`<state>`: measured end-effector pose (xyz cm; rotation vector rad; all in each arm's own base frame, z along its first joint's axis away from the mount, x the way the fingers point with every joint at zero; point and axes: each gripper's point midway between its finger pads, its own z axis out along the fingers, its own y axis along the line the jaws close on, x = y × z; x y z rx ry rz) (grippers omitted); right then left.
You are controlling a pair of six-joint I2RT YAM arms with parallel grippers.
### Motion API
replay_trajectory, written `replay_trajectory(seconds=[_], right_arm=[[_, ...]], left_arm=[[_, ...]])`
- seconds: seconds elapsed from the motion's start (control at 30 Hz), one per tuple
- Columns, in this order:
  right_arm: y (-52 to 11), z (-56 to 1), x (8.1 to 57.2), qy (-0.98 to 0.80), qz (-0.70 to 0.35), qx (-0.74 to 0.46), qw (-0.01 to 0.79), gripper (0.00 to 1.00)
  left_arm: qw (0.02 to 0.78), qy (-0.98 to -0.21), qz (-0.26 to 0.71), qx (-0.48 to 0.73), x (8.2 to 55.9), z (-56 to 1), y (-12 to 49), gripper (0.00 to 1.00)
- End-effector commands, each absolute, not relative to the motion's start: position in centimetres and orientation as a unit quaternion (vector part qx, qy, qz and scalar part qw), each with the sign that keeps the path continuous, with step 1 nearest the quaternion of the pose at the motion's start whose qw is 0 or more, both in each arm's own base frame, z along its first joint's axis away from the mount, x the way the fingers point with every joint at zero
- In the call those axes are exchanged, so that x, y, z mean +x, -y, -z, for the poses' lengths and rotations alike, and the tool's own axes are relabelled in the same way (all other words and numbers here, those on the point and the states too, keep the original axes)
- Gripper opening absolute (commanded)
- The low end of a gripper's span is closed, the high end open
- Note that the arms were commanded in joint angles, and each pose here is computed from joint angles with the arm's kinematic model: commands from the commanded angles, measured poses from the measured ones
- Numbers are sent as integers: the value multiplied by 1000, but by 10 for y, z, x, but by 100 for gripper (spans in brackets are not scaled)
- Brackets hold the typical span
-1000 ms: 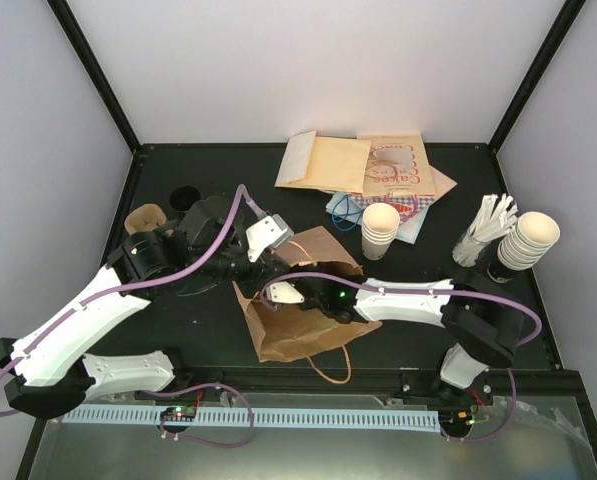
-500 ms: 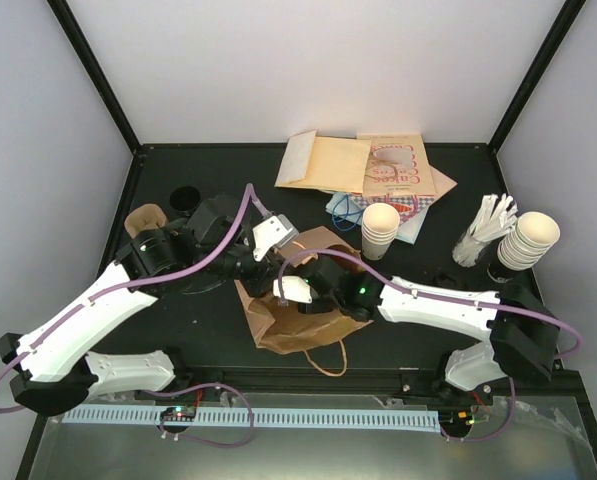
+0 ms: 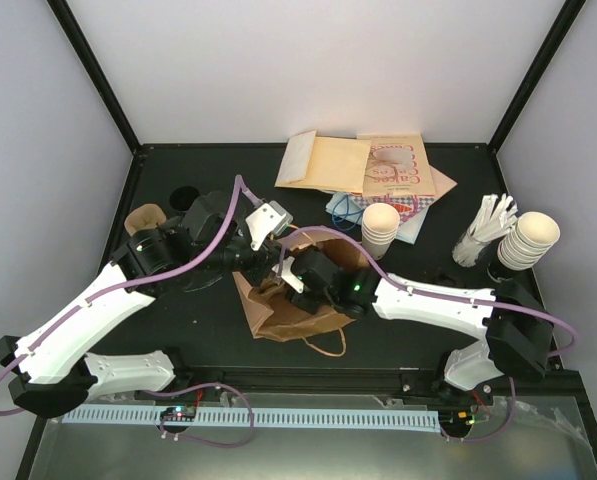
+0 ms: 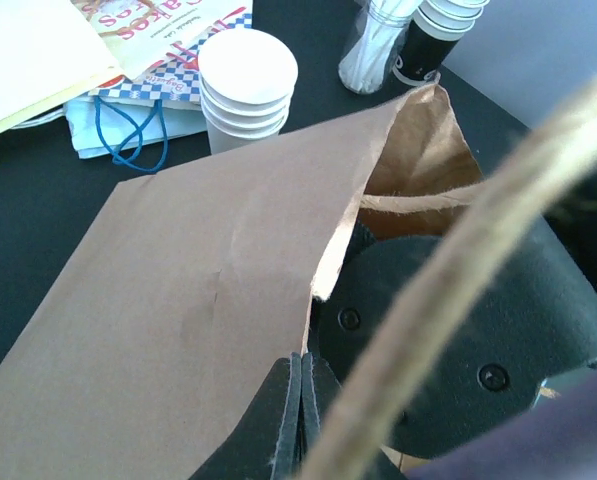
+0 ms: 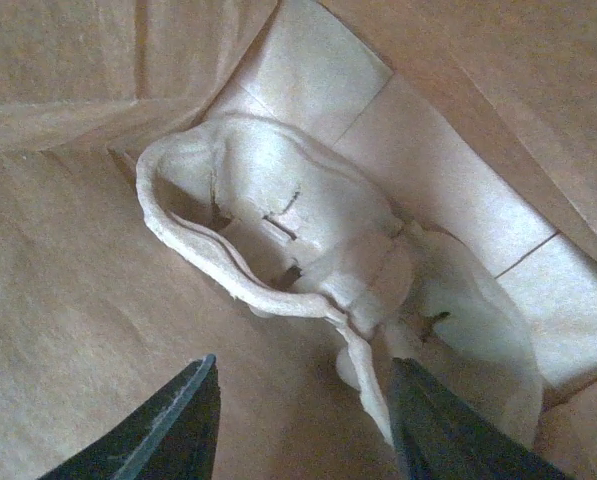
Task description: Pack the takeout coffee
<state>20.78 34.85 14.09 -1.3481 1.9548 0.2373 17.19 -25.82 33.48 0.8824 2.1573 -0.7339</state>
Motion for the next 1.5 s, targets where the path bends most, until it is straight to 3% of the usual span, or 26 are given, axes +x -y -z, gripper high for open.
replay_trajectory(seconds=[0.0,0.37,0.6,0.87,1.03,1.47], right_arm=[[-345,-117,212,-791,-88,-479,369,47],[-340,-66,191,-756,-24,-553,350,26],[-340,-45,186,-736,14,-584,342,24],[-335,-93,193,-720,-3,-552,422,22],[-336,-109,201,-700,15,-551,454,2],[-343,-128,228,-667,90,-552,492,1]], left_arm=[[364,-802,323,347,164,-362,267,2],[342,-781,362,376,149,-365,277,2],[319,-778,374,392,139,-360,279,2],[302,-789,371,386,137,-348,277,2],[298,-787,376,388,134,-348,278,2],[287,-780,391,394,125,-349,277,1]])
